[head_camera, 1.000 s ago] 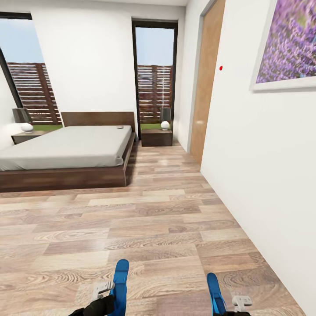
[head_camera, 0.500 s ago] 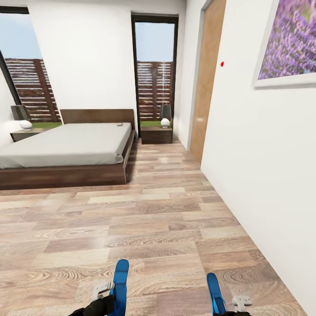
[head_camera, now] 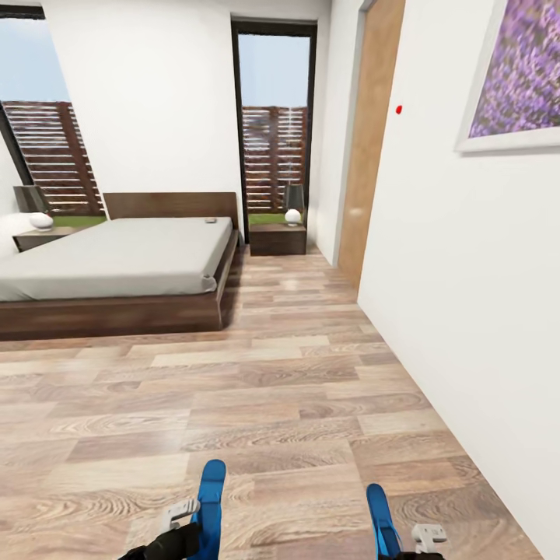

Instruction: In the bedroom, move the book from the bed onto either nightstand, and place the two sandals side by side next to the bed.

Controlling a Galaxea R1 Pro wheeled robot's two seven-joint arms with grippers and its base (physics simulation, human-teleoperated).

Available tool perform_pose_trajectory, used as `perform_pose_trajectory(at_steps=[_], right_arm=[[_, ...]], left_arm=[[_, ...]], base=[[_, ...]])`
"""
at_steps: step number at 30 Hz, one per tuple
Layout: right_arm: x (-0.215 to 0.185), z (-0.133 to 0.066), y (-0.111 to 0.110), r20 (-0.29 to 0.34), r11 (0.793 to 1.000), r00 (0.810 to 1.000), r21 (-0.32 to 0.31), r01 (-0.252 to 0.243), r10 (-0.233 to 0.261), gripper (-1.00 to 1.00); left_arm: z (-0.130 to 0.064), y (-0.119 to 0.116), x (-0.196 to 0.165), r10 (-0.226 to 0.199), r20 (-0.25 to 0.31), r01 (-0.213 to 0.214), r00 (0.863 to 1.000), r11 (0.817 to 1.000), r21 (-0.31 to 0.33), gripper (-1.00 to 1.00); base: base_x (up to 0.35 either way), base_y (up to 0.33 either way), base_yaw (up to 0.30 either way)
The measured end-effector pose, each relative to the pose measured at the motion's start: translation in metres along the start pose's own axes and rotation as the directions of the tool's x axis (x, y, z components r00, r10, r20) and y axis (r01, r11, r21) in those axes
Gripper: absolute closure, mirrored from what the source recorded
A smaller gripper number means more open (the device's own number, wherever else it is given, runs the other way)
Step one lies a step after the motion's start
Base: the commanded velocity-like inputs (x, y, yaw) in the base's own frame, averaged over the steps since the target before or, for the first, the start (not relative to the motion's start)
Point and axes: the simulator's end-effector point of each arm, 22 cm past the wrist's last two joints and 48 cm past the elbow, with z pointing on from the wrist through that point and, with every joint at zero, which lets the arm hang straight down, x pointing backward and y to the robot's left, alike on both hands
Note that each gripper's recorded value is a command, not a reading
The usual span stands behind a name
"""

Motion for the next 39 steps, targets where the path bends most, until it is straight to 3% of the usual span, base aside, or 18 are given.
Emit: perform_pose_trajectory(at_steps=[39], right_arm=[[-0.0002,0.0001,0.0017,0.0,1.0,1.0,-0.007,0.001,-0.001,1.0]], left_arm=[[-0.0015,0.0043,-0.001,0.0,-0.001,0.0,1.0,1.0,-0.007,1.0]], base=[[0.32,-0.077,-0.001]])
